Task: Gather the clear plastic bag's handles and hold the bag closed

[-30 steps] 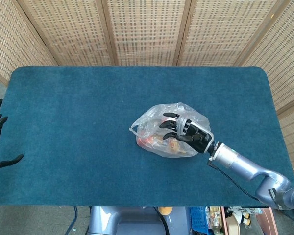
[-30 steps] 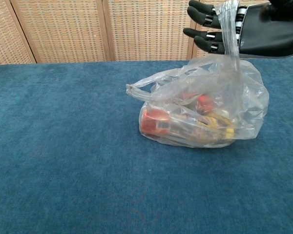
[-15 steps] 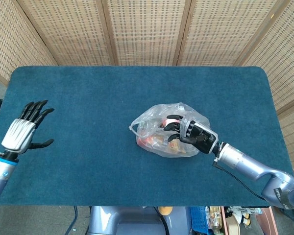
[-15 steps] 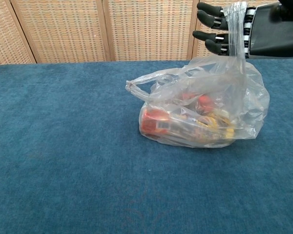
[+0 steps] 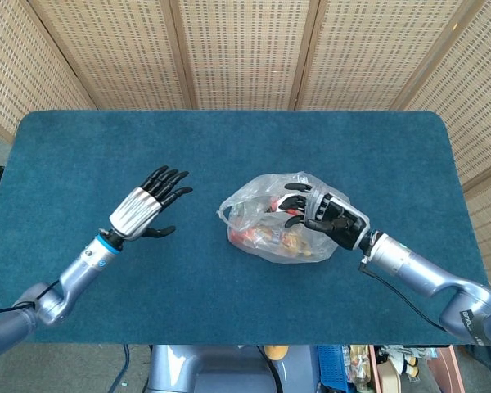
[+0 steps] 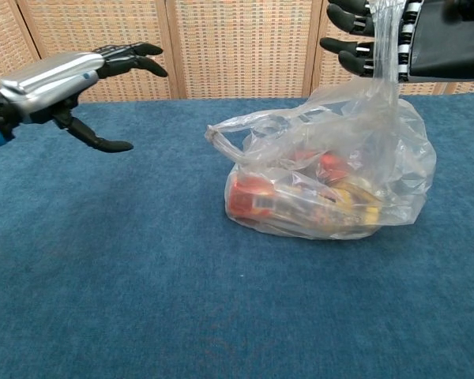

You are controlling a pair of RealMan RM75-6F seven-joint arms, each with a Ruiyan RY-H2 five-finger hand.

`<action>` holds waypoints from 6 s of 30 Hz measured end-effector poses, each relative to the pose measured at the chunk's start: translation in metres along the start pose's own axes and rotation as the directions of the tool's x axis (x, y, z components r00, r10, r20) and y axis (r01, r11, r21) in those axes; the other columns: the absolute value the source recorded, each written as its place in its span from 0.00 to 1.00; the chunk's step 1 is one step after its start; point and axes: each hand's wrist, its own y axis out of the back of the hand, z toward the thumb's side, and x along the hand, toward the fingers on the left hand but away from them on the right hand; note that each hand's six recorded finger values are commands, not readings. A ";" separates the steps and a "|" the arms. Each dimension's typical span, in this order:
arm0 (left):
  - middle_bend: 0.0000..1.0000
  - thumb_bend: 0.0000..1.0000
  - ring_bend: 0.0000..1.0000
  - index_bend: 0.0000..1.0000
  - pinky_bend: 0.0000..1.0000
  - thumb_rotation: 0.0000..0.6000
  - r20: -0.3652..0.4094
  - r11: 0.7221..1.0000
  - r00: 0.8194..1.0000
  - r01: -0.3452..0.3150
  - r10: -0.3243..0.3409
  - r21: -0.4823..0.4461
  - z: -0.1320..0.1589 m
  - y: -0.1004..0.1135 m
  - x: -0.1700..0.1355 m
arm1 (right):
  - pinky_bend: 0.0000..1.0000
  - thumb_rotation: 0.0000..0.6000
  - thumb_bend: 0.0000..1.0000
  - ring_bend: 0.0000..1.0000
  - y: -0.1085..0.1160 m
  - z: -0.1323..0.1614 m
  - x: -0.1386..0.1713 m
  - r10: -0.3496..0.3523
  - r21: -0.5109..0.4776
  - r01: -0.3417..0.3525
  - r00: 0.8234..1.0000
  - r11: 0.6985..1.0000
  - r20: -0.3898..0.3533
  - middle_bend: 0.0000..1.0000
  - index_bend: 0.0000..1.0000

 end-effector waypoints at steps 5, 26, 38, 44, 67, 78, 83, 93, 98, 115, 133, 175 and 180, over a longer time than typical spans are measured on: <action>0.00 0.24 0.00 0.20 0.00 1.00 0.074 0.999 0.997 -0.029 0.027 0.027 0.023 -0.010 0.033 | 0.37 1.00 0.00 0.24 0.006 0.003 0.000 -0.010 -0.004 0.010 1.000 1.000 -0.006 0.38 0.22; 0.00 0.26 0.00 0.22 0.00 1.00 0.141 0.982 0.990 -0.014 -0.013 0.189 0.047 -0.038 0.074 | 0.37 1.00 0.00 0.24 0.024 0.010 -0.003 -0.020 -0.026 0.020 1.000 0.999 -0.019 0.38 0.23; 0.00 0.37 0.00 0.45 0.00 1.00 0.129 0.991 0.992 -0.004 -0.014 0.136 0.067 -0.054 0.092 | 0.37 1.00 0.00 0.24 0.027 0.008 -0.003 -0.017 -0.046 0.016 1.000 0.999 -0.025 0.38 0.23; 0.00 0.50 0.00 0.55 0.00 1.00 0.134 0.985 0.991 -0.015 -0.008 0.172 0.076 -0.056 0.104 | 0.37 1.00 0.00 0.24 0.031 0.006 -0.002 -0.022 -0.051 0.020 0.999 0.999 -0.026 0.38 0.23; 0.00 0.50 0.00 0.68 0.00 1.00 0.117 0.958 0.960 -0.268 0.256 0.100 0.073 -0.009 0.104 | 0.37 1.00 0.00 0.24 0.033 0.005 0.003 -0.027 -0.042 0.025 0.999 0.999 -0.027 0.38 0.23; 0.00 0.50 0.00 0.69 0.00 1.00 0.057 0.920 0.918 -0.391 0.393 -0.040 0.068 0.018 0.104 | 0.37 1.00 0.00 0.24 0.030 0.004 0.002 -0.025 -0.033 0.024 0.999 0.999 -0.024 0.38 0.23; 0.00 0.50 0.00 0.69 0.00 1.00 0.024 0.884 0.887 -0.456 0.461 -0.107 0.064 0.033 0.104 | 0.37 1.00 0.00 0.24 0.030 0.004 0.002 -0.029 -0.032 0.028 0.999 0.999 -0.025 0.38 0.23; 0.00 0.50 0.00 0.64 0.00 1.00 -0.009 0.828 0.847 -0.521 0.531 -0.208 0.063 0.048 0.102 | 0.37 1.00 0.00 0.24 0.026 0.004 0.002 -0.023 -0.025 0.022 0.999 0.999 -0.024 0.38 0.23; 0.00 0.47 0.00 0.51 0.00 1.00 -0.025 0.812 0.838 -0.535 0.545 -0.234 0.063 0.051 0.102 | 0.37 1.00 0.00 0.24 0.026 0.005 0.002 -0.026 -0.022 0.026 0.999 0.999 -0.023 0.38 0.24; 0.00 0.35 0.00 0.00 0.00 1.00 0.118 0.806 0.798 -0.576 0.591 -0.139 0.076 0.078 0.102 | 0.37 1.00 0.00 0.25 0.014 0.006 -0.003 -0.005 -0.028 0.004 0.999 1.000 -0.032 0.38 0.24; 0.00 0.35 0.00 0.00 0.00 1.00 0.222 0.810 0.785 -0.584 0.578 -0.045 0.092 0.092 0.105 | 0.37 1.00 0.00 0.25 -0.002 0.016 -0.017 -0.012 -0.037 0.010 0.998 0.999 -0.065 0.38 0.25; 0.00 0.35 0.00 0.00 0.00 1.00 0.229 0.825 0.809 -0.564 0.542 0.038 0.114 0.106 0.132 | 0.27 1.00 0.00 0.28 -0.029 -0.001 -0.059 -0.058 0.036 0.061 0.995 0.997 -0.081 0.41 0.34; 0.00 0.35 0.00 0.00 0.00 1.00 0.227 0.827 0.813 -0.560 0.537 0.049 0.113 0.106 0.135 | 0.27 1.00 0.00 0.29 -0.032 -0.004 -0.062 -0.052 0.028 0.054 0.995 0.998 -0.082 0.43 0.36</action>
